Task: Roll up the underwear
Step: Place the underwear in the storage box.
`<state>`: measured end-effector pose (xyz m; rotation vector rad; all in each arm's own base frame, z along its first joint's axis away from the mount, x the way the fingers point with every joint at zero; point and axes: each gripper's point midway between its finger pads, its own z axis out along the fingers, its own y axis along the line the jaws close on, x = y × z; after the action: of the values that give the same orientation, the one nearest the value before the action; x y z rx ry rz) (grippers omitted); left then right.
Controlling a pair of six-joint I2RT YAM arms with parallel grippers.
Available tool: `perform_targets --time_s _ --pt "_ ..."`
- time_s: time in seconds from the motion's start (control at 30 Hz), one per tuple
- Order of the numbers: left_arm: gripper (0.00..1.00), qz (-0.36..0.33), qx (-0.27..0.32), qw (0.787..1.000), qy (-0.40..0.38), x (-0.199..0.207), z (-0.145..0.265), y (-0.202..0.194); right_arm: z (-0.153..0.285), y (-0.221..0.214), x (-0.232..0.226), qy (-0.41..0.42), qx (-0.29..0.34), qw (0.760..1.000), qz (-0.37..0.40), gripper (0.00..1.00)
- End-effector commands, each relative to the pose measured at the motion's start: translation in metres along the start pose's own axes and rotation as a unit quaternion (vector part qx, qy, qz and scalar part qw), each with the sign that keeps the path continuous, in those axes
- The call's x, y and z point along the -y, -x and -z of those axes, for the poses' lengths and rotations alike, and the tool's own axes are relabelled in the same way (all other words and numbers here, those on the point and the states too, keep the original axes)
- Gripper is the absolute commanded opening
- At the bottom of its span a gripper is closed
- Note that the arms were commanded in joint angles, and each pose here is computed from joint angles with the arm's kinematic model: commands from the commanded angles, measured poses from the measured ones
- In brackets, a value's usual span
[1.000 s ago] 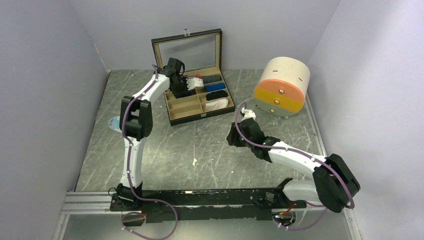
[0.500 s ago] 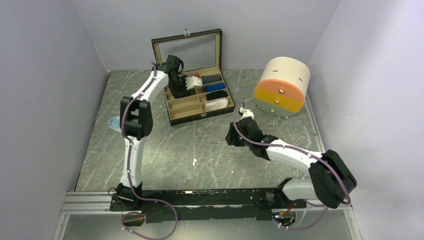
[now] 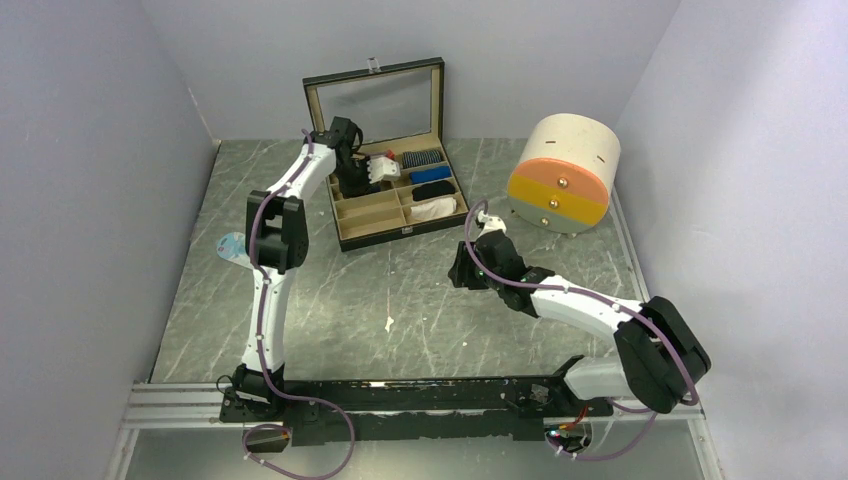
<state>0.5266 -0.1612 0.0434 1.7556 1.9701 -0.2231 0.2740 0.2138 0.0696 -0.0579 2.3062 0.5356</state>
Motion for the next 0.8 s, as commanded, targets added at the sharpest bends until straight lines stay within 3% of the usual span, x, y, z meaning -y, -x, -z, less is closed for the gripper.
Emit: perform_targets --time_s 0.0,0.07,0.2,0.33,0.4,0.77 --pt "0.05 0.0 0.017 1.0 -0.008 -0.002 -0.001 0.007 -0.002 0.026 -0.017 0.028 0.027 0.999 0.005 0.51" --pt "0.08 0.004 0.015 1.0 0.005 -0.007 0.002 0.008 -0.002 0.026 -0.019 0.031 0.025 0.999 0.004 0.51" --pt "0.35 0.006 0.024 0.999 0.03 -0.016 0.018 0.019 -0.003 0.027 -0.019 0.031 0.025 0.999 0.003 0.51" --pt "0.53 0.004 0.03 0.998 0.047 -0.022 0.03 0.026 -0.003 0.029 -0.019 0.034 0.027 0.999 0.001 0.51" --pt "0.73 0.004 0.028 0.998 0.055 -0.025 0.035 0.027 -0.002 0.028 -0.02 0.036 0.026 0.999 0.001 0.51" --pt "0.7 -0.007 0.037 0.996 0.082 -0.032 0.06 0.039 -0.002 0.025 -0.021 0.044 0.02 0.999 -0.005 0.51"
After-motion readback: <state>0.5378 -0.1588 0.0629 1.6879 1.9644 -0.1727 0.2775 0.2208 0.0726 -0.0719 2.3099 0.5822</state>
